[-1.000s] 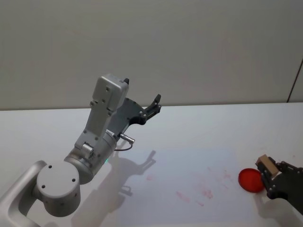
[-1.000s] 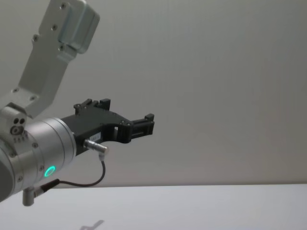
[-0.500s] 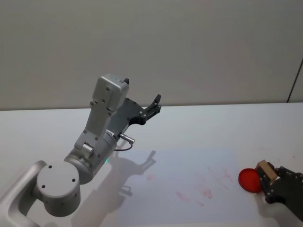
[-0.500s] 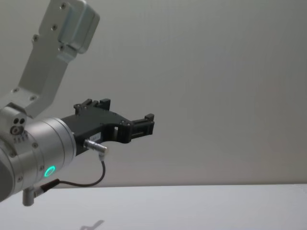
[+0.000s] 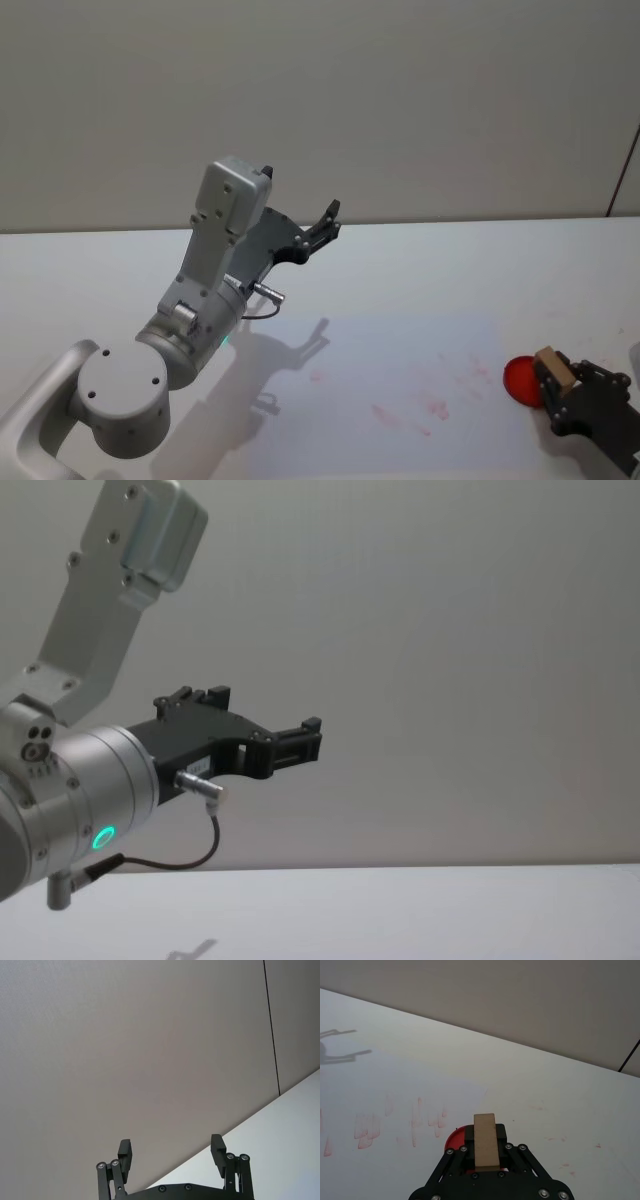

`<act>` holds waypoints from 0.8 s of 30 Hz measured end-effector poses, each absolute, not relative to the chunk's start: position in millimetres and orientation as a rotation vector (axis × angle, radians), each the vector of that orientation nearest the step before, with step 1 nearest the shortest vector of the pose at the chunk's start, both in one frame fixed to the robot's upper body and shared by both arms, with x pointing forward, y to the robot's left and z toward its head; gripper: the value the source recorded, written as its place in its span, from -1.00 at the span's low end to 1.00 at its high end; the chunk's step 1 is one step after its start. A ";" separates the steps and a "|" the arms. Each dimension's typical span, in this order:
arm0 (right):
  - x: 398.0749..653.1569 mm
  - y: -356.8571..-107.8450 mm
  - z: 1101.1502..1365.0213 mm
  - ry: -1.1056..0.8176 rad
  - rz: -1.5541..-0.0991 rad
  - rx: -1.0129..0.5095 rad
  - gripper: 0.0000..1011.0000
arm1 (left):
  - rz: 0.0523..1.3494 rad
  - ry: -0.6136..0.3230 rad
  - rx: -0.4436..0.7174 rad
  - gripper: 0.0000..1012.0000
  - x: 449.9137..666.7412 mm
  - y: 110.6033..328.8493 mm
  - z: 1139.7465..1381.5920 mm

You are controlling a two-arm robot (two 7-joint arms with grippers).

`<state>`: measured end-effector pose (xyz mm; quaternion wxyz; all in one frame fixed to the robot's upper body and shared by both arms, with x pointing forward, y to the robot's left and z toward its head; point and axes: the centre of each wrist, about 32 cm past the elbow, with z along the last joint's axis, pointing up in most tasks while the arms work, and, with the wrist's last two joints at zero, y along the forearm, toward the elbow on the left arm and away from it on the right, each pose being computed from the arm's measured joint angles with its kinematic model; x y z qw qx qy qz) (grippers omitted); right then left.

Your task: Use the one hand to pick up the stamp and affix it onto the A4 paper.

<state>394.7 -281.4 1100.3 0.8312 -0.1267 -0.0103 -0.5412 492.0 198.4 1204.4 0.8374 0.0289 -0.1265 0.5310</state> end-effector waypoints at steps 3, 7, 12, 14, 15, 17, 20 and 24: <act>396.1 -279.7 1098.0 -0.021 -1.148 -0.271 -0.56 | 1.124 -0.268 0.061 0.98 492.0 198.4 1204.4; 397.9 -277.7 1095.7 -0.019 -1.149 -0.273 -0.56 | 1.124 -0.268 0.061 0.98 492.0 198.4 1204.4; 400.5 -275.0 1093.0 -0.018 -1.148 -0.276 -0.56 | 1.124 -0.268 0.061 0.98 492.0 198.4 1204.4; 401.6 -274.0 1092.2 -0.018 -1.147 -0.277 -0.56 | 1.124 -0.268 0.061 0.98 492.0 198.4 1204.4; 401.8 -273.7 1091.8 -0.017 -1.147 -0.278 -0.56 | 1.124 -0.268 0.061 0.98 492.0 198.4 1204.4; 402.6 -272.9 1090.9 -0.017 -1.146 -0.280 -0.56 | 1.124 -0.268 0.061 0.98 492.0 198.4 1204.4; 403.3 -272.4 1089.9 -0.017 -1.146 -0.283 -0.56 | 1.124 -0.268 0.061 0.98 492.0 198.4 1204.4; 404.6 -271.9 1087.8 -0.017 -1.146 -0.288 -0.56 | 1.124 -0.268 0.061 0.98 492.0 198.4 1204.4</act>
